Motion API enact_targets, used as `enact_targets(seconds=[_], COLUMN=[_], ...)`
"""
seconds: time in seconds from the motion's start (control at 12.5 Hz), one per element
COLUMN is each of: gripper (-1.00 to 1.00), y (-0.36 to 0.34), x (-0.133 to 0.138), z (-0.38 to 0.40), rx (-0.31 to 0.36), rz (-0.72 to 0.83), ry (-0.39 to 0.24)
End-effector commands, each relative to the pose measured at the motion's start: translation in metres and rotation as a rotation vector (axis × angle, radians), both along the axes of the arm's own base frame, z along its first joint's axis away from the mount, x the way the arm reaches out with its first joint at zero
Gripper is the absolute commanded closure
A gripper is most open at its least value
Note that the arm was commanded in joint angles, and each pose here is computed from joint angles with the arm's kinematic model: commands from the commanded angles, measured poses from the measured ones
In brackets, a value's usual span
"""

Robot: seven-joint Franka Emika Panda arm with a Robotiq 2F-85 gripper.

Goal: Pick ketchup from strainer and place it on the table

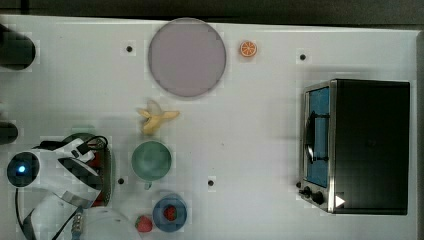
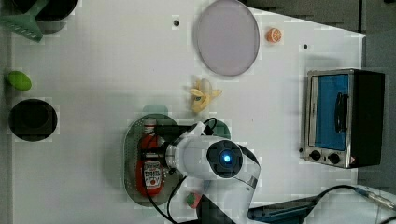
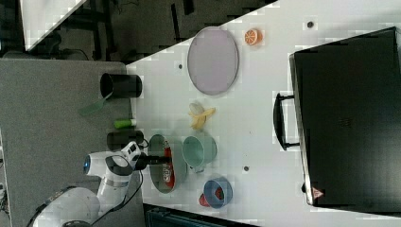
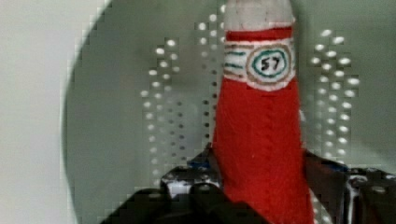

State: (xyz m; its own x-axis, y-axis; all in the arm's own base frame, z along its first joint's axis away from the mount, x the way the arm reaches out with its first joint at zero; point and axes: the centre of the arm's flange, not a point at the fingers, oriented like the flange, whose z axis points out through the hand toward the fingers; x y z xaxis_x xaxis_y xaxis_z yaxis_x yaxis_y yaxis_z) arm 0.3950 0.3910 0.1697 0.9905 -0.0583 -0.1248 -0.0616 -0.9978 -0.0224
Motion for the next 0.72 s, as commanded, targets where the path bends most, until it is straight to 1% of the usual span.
enact_targets(seconds=[0.08,0.24,0.32,0.48,0.56,0.64,0.72], gripper=[-0.21,-0.21,-0.21,-0.21,-0.21,-0.21,-0.21], y=[0.013,0.024,0.026,0.027,0.025,0.022,0.017], x=[0.002,0.003,0.003,0.011,0.016,0.022,0.027], z=[0.064,0.112,0.134,0.177,0.197,0.215,0.231], rx=[0.006,0.068,0.076,0.068,0.058,0.050,0.039], rz=[-0.090,-0.167,-0.176,-0.158,-0.136,-0.116,-0.103], ry=[-0.015,-0.005,-0.009,-0.043,-0.048,-0.031,0.001])
